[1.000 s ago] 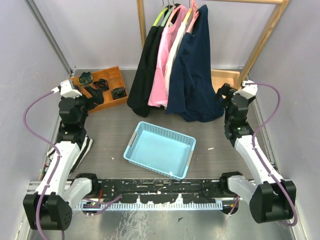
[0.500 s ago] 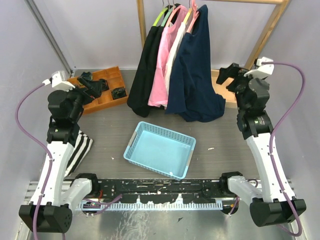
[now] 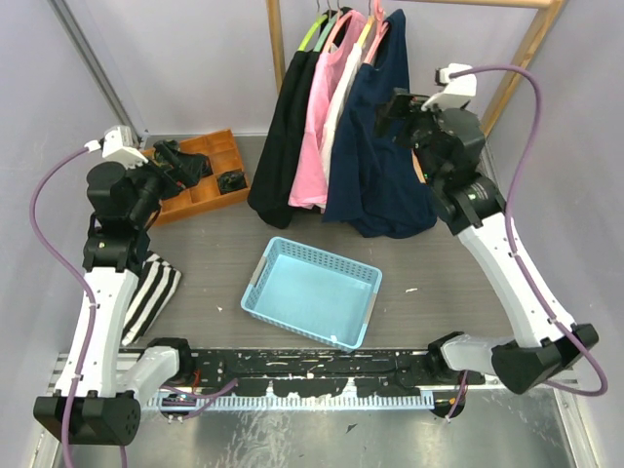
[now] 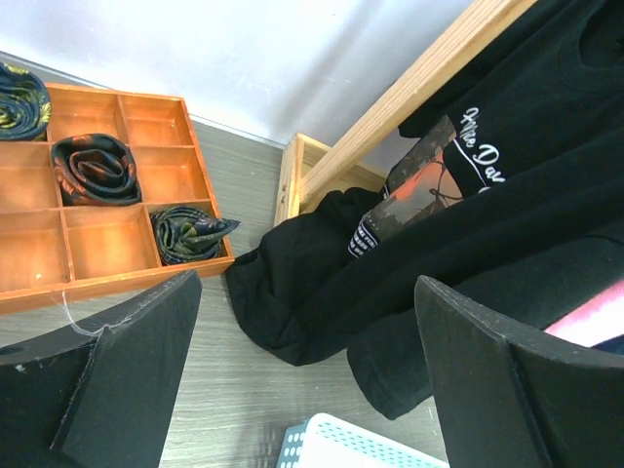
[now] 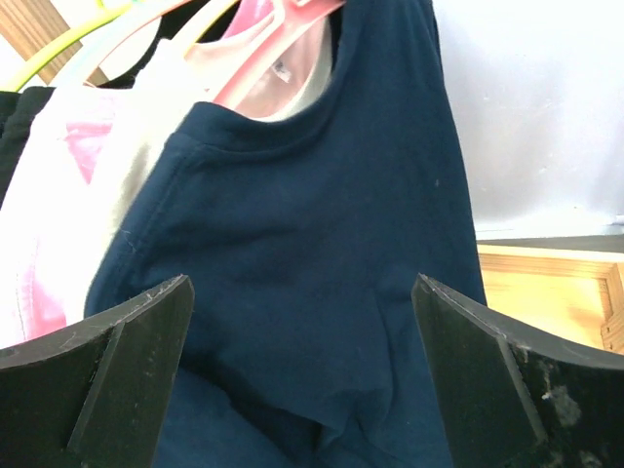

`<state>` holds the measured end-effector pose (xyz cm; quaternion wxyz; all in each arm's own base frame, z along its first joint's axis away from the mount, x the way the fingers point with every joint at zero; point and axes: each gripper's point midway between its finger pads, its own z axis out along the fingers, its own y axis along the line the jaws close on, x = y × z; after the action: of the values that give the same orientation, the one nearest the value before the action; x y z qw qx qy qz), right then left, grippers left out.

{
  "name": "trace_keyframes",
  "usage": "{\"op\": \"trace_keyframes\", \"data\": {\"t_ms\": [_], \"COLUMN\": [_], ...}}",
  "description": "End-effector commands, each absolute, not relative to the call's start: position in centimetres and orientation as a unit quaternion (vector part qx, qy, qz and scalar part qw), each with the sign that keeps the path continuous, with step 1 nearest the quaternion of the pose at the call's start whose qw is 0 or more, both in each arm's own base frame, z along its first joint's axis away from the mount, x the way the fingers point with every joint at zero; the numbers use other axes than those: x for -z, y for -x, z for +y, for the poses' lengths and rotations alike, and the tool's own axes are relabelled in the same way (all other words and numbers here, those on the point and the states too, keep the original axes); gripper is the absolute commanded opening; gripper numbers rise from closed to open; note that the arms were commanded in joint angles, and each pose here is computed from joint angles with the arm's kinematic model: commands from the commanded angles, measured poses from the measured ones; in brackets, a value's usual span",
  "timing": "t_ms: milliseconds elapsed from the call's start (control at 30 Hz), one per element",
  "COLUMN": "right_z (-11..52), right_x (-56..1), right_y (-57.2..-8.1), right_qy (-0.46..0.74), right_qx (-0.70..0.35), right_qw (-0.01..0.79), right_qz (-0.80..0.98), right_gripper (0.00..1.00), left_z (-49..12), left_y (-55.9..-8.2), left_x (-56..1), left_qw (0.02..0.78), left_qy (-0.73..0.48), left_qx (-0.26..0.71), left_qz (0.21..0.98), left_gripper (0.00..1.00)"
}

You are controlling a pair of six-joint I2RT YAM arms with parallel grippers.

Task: Remove the t-shirt from the hanger
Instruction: Pick up the hanger from the clothesline.

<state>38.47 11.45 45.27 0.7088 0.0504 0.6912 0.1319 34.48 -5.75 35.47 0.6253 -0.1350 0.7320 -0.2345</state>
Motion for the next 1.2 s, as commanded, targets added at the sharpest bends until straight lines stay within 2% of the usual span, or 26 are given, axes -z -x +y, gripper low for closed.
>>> {"op": "trace_keyframes", "data": {"t_ms": [0,733,1167], "right_z": [11.9,17.3,17.3], "right_x": [-49.6,-53.0,-50.9], "right_y": [-38.1,-42.9,-44.7], "right_qy": [-0.063,-0.083,-0.117], "right_qx": [-0.113,-0.180,-0.166], "right_qw": [0.742,0.733,0.704], "right_qz": [0.658,0.651,0.681], "right_gripper": [1.00,0.93,0.87], "left_z": [-6.5,-10.8,-11.0], "left_y": [-33.6,-31.5,-30.9], "left_x": [-37.2,-40.7,-40.9], "left_qw": [0.631,0.623,0.623], "left_qy": [0.103,0.026,0.015], "left_qx": [0.245,0.290,0.293], "left_qz": [0.729,0.726,0.725], "left_gripper": [0.98,0.98,0.98]}}
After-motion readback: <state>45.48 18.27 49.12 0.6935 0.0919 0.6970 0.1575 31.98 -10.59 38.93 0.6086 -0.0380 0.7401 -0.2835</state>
